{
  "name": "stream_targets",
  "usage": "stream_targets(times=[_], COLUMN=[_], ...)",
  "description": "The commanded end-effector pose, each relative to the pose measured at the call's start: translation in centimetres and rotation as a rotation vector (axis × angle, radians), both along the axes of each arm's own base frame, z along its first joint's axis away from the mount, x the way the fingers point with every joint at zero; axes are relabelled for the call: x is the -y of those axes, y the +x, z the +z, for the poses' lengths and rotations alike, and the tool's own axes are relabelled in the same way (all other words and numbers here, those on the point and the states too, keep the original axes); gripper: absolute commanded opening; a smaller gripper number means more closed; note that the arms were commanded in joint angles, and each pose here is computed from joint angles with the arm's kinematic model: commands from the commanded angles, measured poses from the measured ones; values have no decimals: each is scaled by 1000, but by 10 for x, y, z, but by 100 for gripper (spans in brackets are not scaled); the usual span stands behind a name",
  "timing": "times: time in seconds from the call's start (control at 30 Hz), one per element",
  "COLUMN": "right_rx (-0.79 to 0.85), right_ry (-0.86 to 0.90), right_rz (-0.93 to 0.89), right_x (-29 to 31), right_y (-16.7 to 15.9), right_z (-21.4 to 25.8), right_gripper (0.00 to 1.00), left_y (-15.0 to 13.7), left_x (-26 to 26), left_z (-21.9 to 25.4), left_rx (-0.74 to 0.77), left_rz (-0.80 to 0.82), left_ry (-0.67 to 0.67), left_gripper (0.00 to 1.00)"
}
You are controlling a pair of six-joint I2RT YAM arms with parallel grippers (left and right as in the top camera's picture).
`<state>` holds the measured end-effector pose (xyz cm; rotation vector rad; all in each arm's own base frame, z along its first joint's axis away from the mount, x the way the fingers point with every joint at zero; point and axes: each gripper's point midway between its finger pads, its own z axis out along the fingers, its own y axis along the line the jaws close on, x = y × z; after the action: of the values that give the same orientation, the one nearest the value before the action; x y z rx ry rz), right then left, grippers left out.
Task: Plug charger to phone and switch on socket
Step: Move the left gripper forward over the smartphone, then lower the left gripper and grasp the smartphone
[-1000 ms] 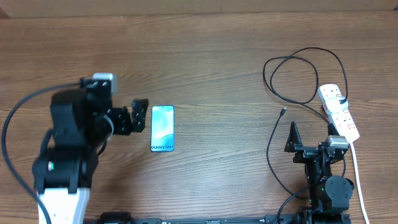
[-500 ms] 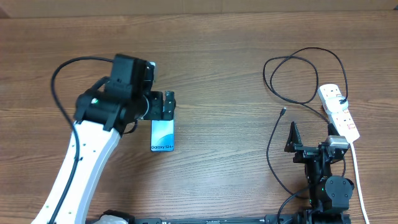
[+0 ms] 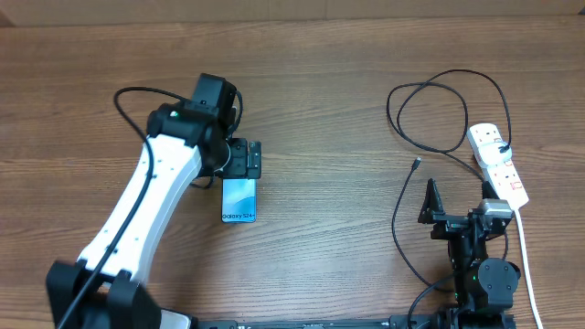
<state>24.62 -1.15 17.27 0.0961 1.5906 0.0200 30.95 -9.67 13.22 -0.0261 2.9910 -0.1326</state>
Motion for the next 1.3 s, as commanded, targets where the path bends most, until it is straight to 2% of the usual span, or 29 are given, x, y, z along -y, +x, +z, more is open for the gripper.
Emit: stream_targets(times=[0.0,0.23,0.5,0.8,1.27], right_rx=[2,2,2,2,2], right_ry=[-5,-5,-5,-5,-5], right_rz=[4,4,3,4,4], right_x=[0,0,0,0,0], right_y=[0,0,0,0,0], right_z=[-2,-2,-2,-2,-2], right_gripper=[100,100,100,100,100], left_y=[6,4,3,9,0], left_x=[-2,-2,-10,-1,0], left_z=[-16,-54,-79,-85,-104], left_rx=[-43,-164,-223,-202,-213], left_rz=[28,24,23,2,1], left_ry=[37,75,144,138,126], left_gripper=[100,100,99,99,99])
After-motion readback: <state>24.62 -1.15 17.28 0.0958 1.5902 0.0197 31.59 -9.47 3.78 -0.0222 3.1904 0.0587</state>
